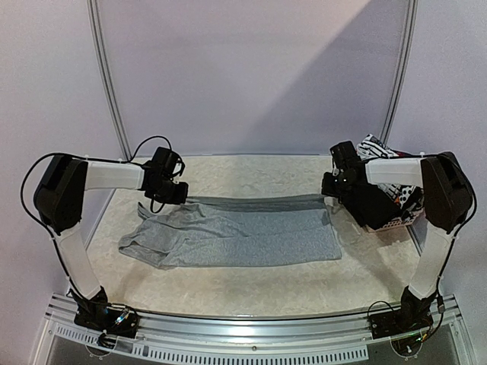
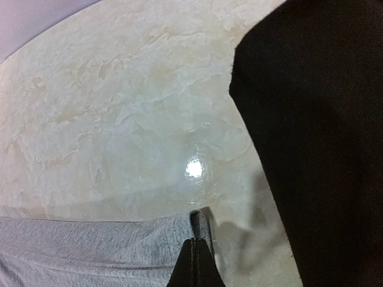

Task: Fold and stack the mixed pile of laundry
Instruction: Pick up the 1/3-folded tank top from the center of the board.

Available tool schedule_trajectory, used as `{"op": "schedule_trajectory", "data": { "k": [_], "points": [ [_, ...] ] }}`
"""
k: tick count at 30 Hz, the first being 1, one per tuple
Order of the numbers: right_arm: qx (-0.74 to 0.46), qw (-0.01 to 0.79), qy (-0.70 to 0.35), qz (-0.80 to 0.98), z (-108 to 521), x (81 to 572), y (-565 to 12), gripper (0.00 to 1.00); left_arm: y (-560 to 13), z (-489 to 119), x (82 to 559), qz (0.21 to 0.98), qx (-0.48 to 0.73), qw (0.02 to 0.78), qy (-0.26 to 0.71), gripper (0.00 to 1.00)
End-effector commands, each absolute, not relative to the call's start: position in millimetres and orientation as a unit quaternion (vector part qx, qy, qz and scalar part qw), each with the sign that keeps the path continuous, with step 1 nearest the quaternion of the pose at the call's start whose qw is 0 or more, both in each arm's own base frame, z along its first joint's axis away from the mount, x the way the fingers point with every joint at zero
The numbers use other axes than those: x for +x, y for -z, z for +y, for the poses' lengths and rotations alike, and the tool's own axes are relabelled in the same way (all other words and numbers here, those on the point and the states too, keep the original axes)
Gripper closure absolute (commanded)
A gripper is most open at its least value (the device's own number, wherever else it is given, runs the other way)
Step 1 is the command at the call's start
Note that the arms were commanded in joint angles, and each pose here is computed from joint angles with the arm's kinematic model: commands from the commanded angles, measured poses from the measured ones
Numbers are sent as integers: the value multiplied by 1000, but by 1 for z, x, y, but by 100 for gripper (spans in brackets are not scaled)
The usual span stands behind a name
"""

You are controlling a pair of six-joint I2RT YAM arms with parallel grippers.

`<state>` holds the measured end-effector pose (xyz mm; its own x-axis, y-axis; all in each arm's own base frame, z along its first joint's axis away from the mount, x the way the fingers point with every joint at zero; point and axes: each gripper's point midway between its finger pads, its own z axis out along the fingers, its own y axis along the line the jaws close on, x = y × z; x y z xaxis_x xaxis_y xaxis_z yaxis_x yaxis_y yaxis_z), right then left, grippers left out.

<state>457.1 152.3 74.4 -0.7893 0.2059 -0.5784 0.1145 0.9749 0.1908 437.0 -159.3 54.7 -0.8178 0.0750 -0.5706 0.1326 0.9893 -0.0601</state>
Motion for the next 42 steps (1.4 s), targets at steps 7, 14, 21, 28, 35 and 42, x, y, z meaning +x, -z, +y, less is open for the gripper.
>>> {"op": "schedule_trajectory", "data": {
  "k": [7, 14, 21, 28, 35, 42],
  "points": [
    [100, 326, -65, 938, 142, 437, -79, 100, -76, -168, 417, 943, 66, 325, 42, 100],
    [104, 321, -67, 939, 138, 425, -73, 100, -74, -166, 402, 943, 74, 325, 17, 100],
    [105, 315, -68, 941, 139, 415, -65, 100, -73, -164, 390, 942, 79, 327, -8, 100],
    [109, 312, -66, 942, 137, 406, -61, 100, -70, -166, 380, 940, 84, 329, -20, 100],
    [115, 298, -63, 945, 135, 393, -46, 100, -58, -158, 368, 939, 71, 333, -40, 100],
    [116, 283, -63, 950, 134, 381, -37, 100, -52, -153, 345, 936, 56, 346, -24, 71]
  ]
}}
